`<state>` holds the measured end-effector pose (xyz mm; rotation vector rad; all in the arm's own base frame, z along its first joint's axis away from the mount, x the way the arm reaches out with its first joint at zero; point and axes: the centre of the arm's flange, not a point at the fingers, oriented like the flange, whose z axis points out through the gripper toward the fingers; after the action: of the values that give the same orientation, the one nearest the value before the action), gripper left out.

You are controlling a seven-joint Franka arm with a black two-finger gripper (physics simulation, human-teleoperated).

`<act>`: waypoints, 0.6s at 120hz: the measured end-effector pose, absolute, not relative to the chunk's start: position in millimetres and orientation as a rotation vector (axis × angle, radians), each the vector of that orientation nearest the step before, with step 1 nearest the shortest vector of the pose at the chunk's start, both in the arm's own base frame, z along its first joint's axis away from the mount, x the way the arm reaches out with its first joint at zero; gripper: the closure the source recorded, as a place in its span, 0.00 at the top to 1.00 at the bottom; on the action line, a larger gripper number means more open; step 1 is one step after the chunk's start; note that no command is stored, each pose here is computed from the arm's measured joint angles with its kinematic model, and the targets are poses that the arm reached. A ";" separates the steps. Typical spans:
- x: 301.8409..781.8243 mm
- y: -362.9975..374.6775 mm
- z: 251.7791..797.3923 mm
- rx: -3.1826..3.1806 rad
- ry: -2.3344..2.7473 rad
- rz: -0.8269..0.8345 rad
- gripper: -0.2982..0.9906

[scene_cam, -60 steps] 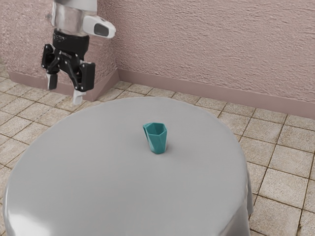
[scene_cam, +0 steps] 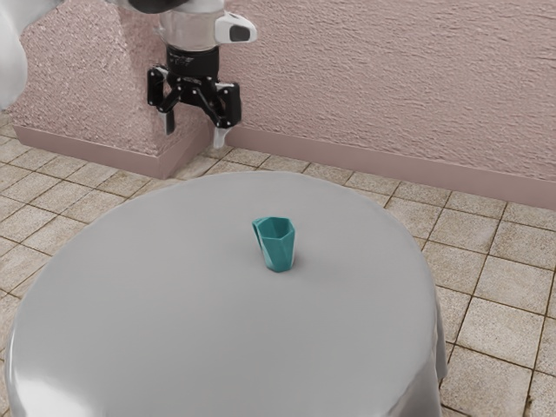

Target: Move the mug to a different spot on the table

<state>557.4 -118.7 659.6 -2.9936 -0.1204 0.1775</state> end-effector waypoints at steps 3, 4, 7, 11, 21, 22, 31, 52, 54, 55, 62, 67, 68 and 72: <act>575.7 -98.6 645.7 -2.991 -0.205 0.186 0.77; 580.9 -92.4 641.5 -2.990 -0.230 0.188 0.77; 596.4 -78.4 628.9 -2.987 -0.297 0.188 0.77; 613.8 -71.5 615.1 -2.983 -0.357 0.179 0.77; 643.9 -56.0 585.2 -2.987 -0.501 0.168 0.77; 646.0 -53.5 582.9 -2.988 -0.518 0.167 0.77; 662.5 -41.1 563.3 -2.986 -0.648 0.159 0.77; 694.7 -10.9 512.0 -2.948 -0.971 0.181 0.77; 696.5 -9.6 508.1 -2.944 -0.994 0.183 0.77; 697.4 -9.2 506.2 -2.943 -1.004 0.184 0.77; 702.9 -2.7 491.4 -2.932 -1.078 0.192 0.77; 704.8 3.8 478.3 -2.919 -1.133 0.211 0.77; 705.0 4.9 475.8 -2.916 -1.143 0.216 0.77; 706.8 7.5 463.7 -2.904 -1.176 0.234 0.77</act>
<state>706.8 7.5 463.7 -2.9039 -1.1762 0.2342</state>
